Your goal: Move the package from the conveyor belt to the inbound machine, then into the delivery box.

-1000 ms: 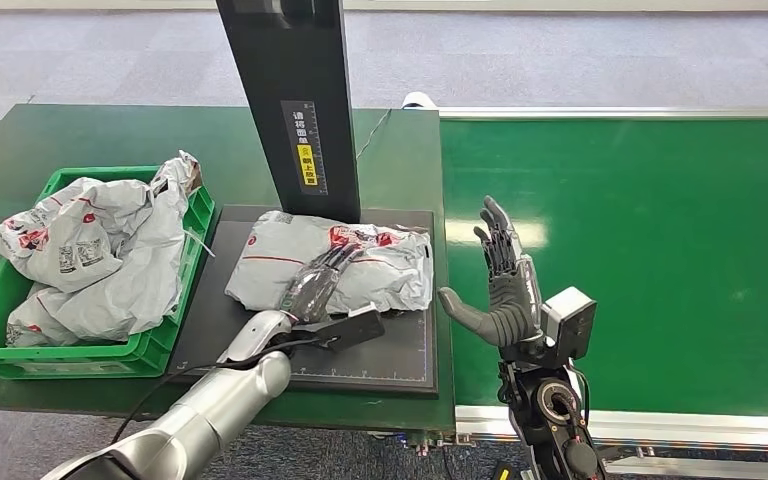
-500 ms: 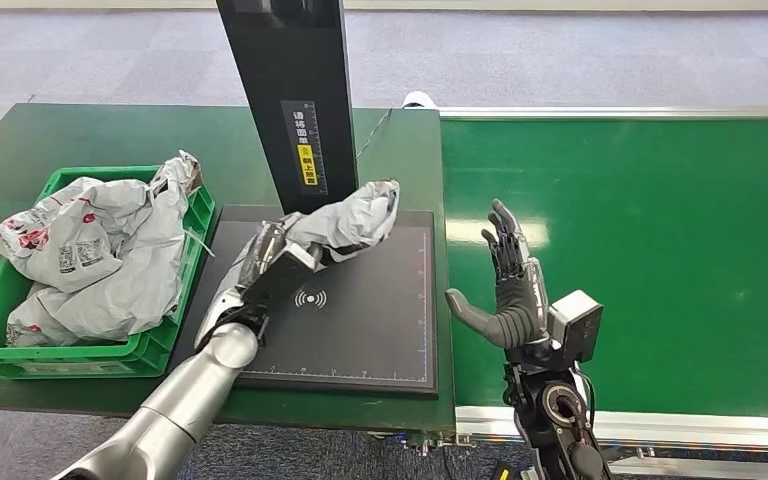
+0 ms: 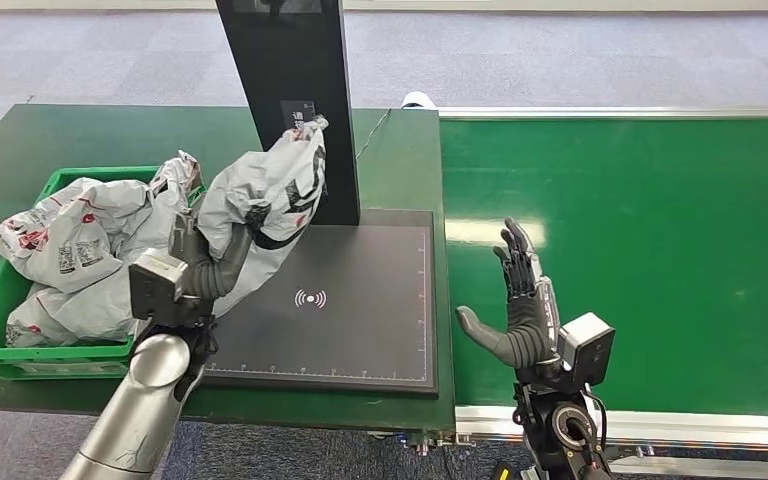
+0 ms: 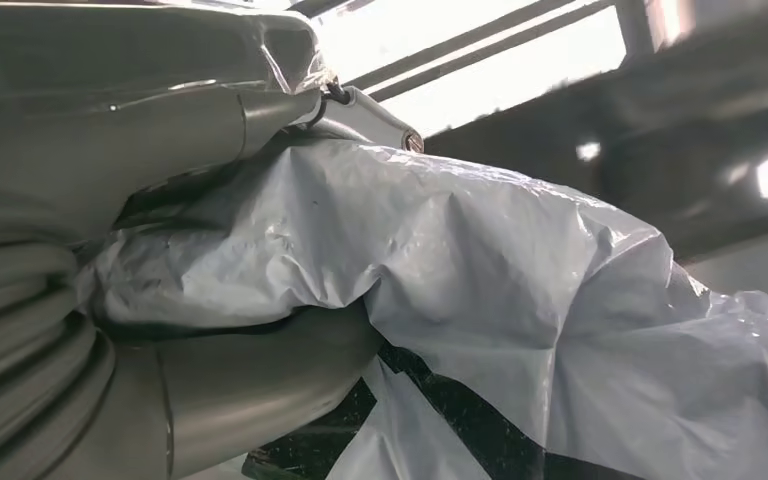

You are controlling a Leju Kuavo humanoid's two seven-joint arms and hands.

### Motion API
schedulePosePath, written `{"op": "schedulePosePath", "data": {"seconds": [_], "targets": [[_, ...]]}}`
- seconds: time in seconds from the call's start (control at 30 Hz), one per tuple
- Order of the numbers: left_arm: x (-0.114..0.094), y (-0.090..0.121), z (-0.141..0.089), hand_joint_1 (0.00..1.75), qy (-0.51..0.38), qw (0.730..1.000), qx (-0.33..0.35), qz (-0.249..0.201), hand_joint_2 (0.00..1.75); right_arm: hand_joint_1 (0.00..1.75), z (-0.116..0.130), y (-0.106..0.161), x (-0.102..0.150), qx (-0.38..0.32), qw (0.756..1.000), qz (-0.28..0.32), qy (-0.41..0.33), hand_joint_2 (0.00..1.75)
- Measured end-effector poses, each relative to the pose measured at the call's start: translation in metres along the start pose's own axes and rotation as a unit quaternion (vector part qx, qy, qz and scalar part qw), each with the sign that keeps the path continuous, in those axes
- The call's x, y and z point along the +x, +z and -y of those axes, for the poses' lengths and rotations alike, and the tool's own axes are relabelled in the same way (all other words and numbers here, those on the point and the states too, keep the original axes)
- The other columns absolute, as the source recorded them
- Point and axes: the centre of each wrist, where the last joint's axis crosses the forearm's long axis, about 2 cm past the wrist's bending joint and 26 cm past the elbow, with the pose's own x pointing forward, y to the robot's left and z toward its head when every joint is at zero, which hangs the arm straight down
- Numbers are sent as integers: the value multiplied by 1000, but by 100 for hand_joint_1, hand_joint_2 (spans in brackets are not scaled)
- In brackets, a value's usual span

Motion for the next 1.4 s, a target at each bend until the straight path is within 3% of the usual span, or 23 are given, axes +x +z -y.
{"op": "schedulePosePath", "data": {"seconds": [0.33,0.57,0.7,0.83,1.0,1.17,1.4], "targets": [[51,-6,-52,175,114,985,83,103,175,0,8,12,5,-16,1000,2,9,175],[70,-5,-111,175,126,978,119,114,175,0,11,12,6,-18,1000,0,10,175],[75,-5,-130,175,112,977,136,122,175,0,11,11,6,-17,1000,0,9,175],[80,-8,-152,175,70,974,182,115,175,0,10,11,6,-18,1000,1,7,175],[88,-18,-216,175,-10,964,257,75,175,0,10,9,6,-17,1000,2,6,175],[82,-21,-265,175,-78,946,314,29,175,0,9,5,8,-16,1000,5,5,175],[69,-5,-296,174,-112,919,378,-6,175,0,8,2,8,-17,1000,6,3,175]]}}
